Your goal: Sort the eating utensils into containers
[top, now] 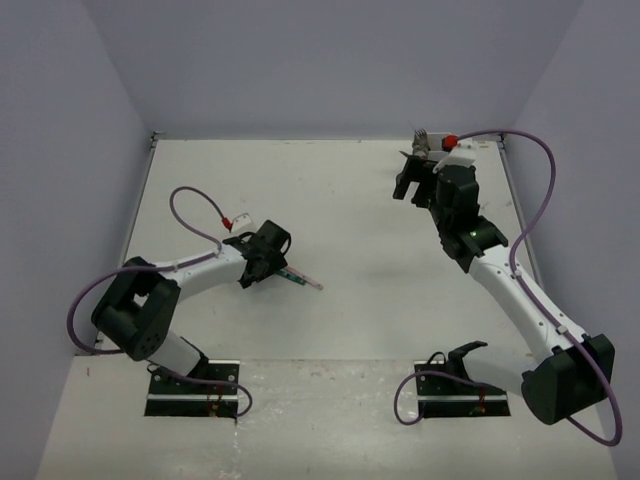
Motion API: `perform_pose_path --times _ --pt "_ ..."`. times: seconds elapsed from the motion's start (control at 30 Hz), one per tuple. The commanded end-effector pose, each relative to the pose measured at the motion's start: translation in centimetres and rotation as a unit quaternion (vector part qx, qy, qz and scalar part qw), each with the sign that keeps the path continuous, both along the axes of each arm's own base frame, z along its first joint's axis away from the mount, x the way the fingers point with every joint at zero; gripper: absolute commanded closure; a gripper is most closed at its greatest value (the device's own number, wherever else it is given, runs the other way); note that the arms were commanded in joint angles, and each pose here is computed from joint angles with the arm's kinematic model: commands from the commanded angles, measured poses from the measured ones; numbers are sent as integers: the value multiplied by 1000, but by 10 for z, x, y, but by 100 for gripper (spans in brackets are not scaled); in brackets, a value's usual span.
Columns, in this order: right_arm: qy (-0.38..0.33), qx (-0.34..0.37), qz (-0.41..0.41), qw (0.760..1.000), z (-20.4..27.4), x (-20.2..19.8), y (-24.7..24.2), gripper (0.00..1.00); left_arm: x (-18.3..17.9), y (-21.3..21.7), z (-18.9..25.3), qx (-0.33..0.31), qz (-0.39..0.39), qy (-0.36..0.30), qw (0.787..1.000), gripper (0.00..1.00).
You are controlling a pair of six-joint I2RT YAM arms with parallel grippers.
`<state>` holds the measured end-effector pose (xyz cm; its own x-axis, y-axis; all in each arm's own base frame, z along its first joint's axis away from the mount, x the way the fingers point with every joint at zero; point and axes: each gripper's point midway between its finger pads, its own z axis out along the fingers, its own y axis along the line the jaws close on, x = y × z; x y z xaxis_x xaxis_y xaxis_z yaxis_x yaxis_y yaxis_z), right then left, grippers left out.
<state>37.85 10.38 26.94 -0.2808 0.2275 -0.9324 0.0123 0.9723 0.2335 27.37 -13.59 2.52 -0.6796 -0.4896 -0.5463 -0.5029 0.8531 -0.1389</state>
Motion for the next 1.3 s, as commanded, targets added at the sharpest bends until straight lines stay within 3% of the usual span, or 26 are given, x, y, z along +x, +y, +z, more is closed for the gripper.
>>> perform_pose_path --times 0.0,0.13,0.4,0.63,0.87,0.97,1.03,1.07,1.1,1.17,1.2,1.27 --pt "-5 2 -19 1000 4 -4 -7 1 27 -16 6 -22 9 -21 999 23" --pt "-1 -4 -22 1000 2 -5 -10 1 23 -9 -7 0 30 7 1000 30" --pt "-3 -2 -28 1000 3 -9 -12 1 3 15 -18 34 66 36 997 57" --pt "-3 -1 -25 1000 4 -13 -13 1 -6 16 -20 26 57 47 997 100" --pt "-10 39 63 997 5 -30 16 1 6 13 36 1 19 -40 999 100" --pt "-12 72 171 982 5 -47 53 1 22 -14 84 -34 -80 -122 989 100" --pt "-13 92 240 966 5 -59 75 1 33 -42 130 -56 -172 -202 963 100" --pt "-6 110 303 946 3 -73 95 1 29 -60 143 -58 -250 -221 941 100" --pt "-8 125 323 938 5 -76 103 1 33 -80 181 -81 -294 -292 907 100" --pt "14 156 362 919 4 -82 120 1 16 -110 207 -87 -375 -343 857 100" --pt "23 165 368 915 4 -83 125 1 11 -121 231 -97 -396 -383 829 100" --pt "33 180 385 905 8 -87 136 1 0 -136 246 -100 -434 -406 798 100"
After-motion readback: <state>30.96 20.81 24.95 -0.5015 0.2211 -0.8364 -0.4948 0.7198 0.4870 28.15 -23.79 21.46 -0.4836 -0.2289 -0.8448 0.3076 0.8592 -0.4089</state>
